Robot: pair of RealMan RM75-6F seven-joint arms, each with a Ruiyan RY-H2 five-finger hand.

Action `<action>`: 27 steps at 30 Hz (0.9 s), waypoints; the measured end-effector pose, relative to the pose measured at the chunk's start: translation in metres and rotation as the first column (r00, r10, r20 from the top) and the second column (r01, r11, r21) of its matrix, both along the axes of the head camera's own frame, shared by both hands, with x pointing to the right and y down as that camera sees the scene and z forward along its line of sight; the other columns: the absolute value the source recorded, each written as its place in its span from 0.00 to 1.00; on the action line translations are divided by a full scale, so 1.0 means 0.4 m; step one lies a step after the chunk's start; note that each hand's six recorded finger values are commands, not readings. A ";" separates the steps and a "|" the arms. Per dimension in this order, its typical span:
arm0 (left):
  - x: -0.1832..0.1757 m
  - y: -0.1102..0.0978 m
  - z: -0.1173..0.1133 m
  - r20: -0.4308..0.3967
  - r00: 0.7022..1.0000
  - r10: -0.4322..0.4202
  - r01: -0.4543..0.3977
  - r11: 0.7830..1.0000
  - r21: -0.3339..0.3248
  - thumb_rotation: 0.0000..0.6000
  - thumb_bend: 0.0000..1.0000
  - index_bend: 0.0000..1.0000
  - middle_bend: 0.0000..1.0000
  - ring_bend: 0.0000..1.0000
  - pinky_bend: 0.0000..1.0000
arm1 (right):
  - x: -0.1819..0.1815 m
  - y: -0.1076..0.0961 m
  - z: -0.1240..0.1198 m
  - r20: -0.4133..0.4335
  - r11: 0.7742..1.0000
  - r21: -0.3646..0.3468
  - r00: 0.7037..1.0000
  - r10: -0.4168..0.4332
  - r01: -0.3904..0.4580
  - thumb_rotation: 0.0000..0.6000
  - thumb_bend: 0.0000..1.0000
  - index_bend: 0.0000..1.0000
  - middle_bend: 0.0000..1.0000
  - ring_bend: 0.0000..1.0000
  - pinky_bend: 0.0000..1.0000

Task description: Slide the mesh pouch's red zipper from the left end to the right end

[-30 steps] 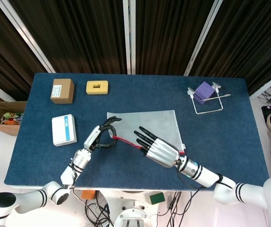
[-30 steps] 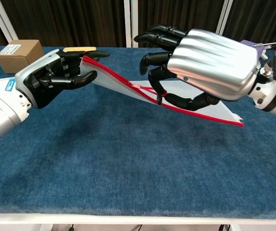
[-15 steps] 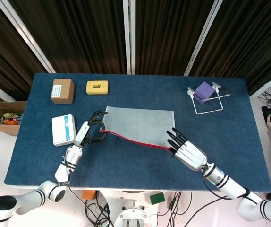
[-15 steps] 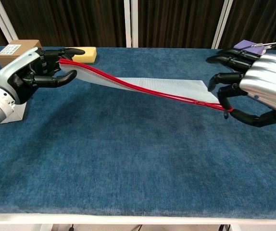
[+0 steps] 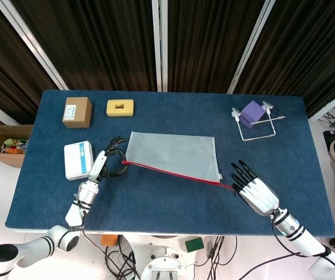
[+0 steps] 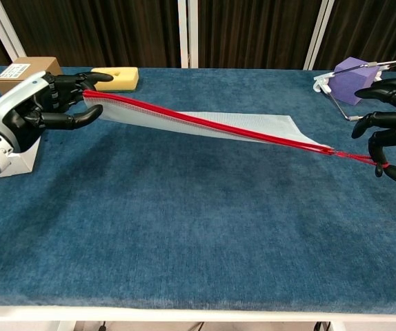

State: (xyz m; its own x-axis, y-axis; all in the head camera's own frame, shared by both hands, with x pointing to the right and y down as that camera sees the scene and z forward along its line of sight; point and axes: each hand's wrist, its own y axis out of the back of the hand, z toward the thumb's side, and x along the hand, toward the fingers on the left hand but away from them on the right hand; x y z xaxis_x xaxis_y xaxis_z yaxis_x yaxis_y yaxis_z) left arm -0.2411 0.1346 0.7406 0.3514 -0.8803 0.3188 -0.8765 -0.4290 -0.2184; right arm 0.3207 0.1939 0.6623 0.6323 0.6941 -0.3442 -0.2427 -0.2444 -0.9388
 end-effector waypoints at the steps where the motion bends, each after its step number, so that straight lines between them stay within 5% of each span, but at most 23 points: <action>1: 0.000 0.001 0.000 0.014 1.000 0.007 -0.007 1.000 0.007 1.00 0.42 0.53 0.16 0.00 0.07 | -0.003 0.001 0.002 0.003 1.000 -0.003 1.000 -0.001 0.001 1.00 0.52 0.66 0.30 0.01 0.00; 4: 0.000 0.006 -0.003 0.077 0.996 0.040 -0.043 0.998 0.038 1.00 0.41 0.34 0.15 0.00 0.07 | -0.018 0.005 0.014 0.009 1.000 -0.018 1.000 -0.007 0.008 1.00 0.51 0.65 0.30 0.01 0.00; 8: -0.003 0.015 -0.011 0.212 0.972 0.102 -0.124 0.988 0.094 1.00 0.40 0.22 0.13 0.00 0.07 | -0.047 0.011 0.042 0.008 0.999 -0.049 1.000 -0.015 0.015 1.00 0.46 0.54 0.25 0.00 0.00; 15: -0.044 0.029 -0.055 0.465 0.873 0.150 -0.260 0.948 0.183 1.00 0.31 0.20 0.12 0.00 0.07 | -0.082 0.022 0.077 -0.009 0.990 -0.137 0.999 0.042 -0.043 1.00 0.06 0.02 0.02 0.00 0.00; 22: -0.158 0.013 -0.147 0.621 0.777 0.107 -0.294 0.933 0.208 1.00 0.23 0.20 0.13 0.00 0.07 | -0.065 0.017 0.046 -0.021 0.951 -0.254 0.984 0.178 -0.177 1.00 0.00 0.00 0.00 0.00 0.00; 27: -0.268 0.000 -0.228 0.728 0.683 0.057 -0.287 0.938 0.196 1.00 0.23 0.21 0.14 0.01 0.07 | 0.031 -0.028 -0.039 -0.016 0.925 -0.223 0.950 0.312 -0.308 1.00 0.03 0.00 0.02 0.00 0.00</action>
